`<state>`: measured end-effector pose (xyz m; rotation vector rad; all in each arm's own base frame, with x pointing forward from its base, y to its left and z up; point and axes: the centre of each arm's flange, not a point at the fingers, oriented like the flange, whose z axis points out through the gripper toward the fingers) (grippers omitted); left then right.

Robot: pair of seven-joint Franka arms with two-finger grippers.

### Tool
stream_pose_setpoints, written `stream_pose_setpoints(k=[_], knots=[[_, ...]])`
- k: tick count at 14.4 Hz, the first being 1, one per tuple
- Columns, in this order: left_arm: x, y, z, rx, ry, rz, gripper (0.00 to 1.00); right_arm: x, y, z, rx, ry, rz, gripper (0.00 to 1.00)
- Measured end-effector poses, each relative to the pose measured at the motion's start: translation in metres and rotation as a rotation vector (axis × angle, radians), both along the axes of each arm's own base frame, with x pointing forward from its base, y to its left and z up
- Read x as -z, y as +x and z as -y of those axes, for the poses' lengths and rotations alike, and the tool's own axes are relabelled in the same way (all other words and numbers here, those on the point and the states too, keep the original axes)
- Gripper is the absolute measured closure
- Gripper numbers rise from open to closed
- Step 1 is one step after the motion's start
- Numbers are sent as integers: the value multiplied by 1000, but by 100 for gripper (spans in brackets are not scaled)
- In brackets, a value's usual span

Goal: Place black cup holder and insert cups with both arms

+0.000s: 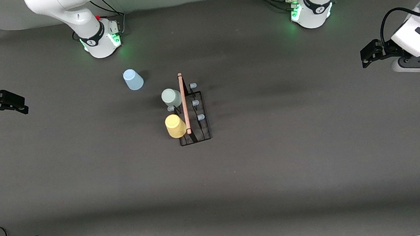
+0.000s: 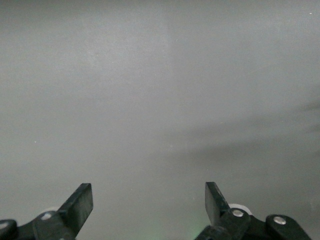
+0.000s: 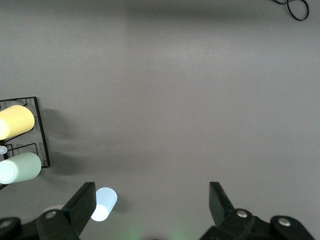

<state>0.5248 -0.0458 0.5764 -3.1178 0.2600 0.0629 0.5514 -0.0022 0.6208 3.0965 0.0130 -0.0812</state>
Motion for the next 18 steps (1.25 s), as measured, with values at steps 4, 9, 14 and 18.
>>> stream_pose_setpoints(k=[4, 9, 14, 18], knots=[[0, 0, 0, 0, 0, 0, 0, 1, 2, 5, 9, -1, 0, 0], [0, 0, 0, 0, 0, 0, 0, -2, 3, 6, 12, -2, 6, 0], [0, 0, 0, 0, 0, 0, 0, -1, 4, 6, 12, -2, 3, 0], [0, 0, 0, 0, 0, 0, 0, 0, 5, 6, 12, -2, 3, 0]])
